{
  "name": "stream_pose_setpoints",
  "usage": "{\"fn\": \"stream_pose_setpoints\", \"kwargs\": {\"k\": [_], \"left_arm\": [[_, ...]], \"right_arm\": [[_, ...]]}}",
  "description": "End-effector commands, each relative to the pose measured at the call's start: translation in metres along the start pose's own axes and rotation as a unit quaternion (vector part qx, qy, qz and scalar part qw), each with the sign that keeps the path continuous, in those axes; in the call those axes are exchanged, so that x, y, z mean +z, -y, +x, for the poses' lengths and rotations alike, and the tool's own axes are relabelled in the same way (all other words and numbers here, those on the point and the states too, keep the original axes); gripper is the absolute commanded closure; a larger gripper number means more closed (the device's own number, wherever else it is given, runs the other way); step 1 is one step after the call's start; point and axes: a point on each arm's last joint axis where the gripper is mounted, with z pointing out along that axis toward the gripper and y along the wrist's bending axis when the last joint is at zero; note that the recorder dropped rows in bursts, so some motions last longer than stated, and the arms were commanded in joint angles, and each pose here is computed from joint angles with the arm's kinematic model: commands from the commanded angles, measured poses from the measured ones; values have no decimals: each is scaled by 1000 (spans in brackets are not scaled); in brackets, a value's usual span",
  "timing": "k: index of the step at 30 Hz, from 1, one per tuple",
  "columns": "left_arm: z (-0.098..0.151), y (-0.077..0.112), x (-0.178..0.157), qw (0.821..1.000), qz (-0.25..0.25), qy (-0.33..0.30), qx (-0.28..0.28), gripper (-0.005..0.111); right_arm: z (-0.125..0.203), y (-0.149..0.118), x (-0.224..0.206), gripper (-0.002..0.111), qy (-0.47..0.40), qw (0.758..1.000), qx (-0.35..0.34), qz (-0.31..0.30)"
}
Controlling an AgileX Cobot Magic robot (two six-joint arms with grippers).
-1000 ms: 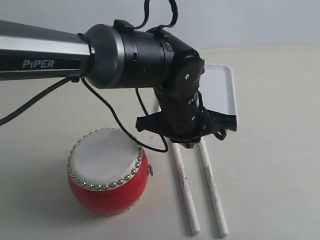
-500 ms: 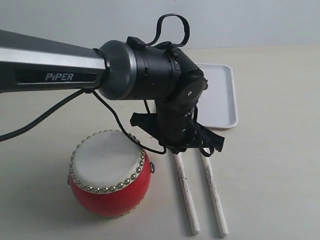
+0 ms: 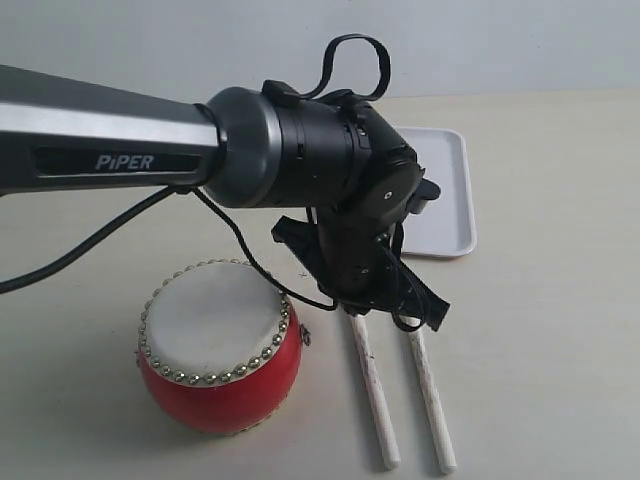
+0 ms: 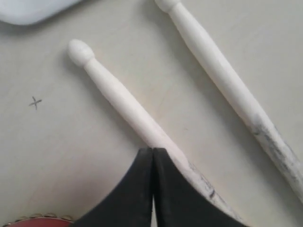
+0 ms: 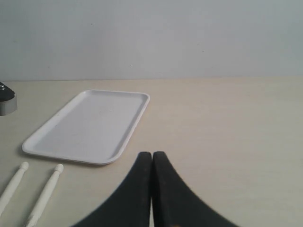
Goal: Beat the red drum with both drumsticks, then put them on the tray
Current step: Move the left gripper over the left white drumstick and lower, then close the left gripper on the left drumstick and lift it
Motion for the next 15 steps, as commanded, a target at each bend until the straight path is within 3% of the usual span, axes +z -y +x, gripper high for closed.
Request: {"fn": "stream_pose_setpoints", "kwargs": {"k": [1, 4, 8, 15], "left_arm": [[1, 5, 2, 1000, 21, -2, -17, 95], [0, 10, 1, 998, 49, 2, -25, 82], [2, 10, 2, 998, 48, -11, -28, 68], [9, 9, 30, 999, 20, -45, -20, 65]], "right_arm": [[1, 0, 0, 108, 3, 1000, 0, 2], [1, 0, 0, 108, 3, 1000, 0, 2], [1, 0, 0, 108, 3, 1000, 0, 2], [1, 0, 0, 108, 3, 1000, 1, 2]]}}
